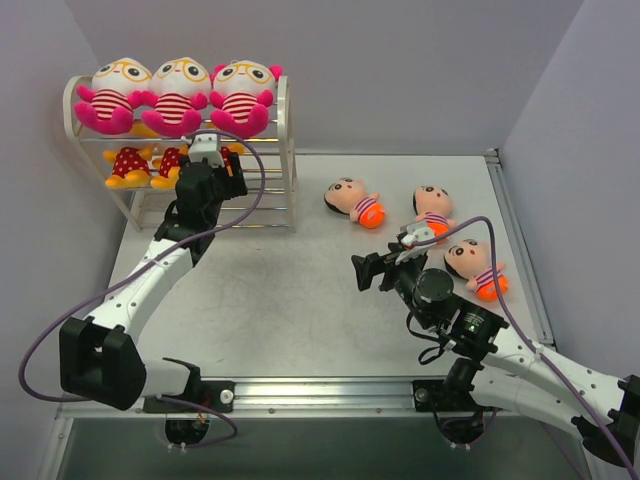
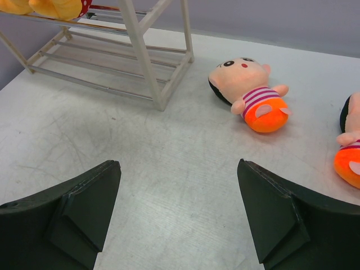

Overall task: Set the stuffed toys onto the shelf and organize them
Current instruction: Place the stuffed toy onto shelf

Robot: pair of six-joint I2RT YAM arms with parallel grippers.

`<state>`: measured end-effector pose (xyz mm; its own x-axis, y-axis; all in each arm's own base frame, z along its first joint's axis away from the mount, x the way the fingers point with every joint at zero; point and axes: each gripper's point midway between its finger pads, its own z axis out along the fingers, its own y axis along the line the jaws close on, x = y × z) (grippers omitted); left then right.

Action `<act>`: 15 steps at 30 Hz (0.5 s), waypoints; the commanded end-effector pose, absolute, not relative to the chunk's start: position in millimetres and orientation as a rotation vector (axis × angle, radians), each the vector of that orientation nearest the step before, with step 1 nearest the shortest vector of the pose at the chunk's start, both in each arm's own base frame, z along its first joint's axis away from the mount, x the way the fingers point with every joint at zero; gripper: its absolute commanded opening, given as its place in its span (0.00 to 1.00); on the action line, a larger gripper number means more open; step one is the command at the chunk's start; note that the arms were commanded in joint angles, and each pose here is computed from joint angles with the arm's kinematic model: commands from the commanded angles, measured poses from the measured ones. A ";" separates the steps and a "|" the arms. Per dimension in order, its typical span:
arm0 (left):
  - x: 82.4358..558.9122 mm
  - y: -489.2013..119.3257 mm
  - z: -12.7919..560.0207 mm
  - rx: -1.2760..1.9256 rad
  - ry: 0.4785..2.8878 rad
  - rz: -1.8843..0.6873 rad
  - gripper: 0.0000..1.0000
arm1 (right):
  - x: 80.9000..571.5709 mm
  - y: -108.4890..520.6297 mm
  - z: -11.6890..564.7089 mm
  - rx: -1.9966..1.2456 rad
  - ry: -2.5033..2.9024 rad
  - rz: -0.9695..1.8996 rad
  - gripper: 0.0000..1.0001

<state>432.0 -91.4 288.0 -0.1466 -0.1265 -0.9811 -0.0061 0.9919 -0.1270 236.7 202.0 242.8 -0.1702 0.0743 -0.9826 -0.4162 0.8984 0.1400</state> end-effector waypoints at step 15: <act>454.1 -100.3 298.4 -0.082 1.736 -0.064 0.77 | 239.7 200.3 254.2 -0.228 1.663 0.453 0.87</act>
<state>450.9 -98.0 283.7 -0.1876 -0.1015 -0.9770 -0.0151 0.9948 -0.1005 236.7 202.0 242.9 -0.1698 0.0743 -0.9827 -0.4163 0.8984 0.1398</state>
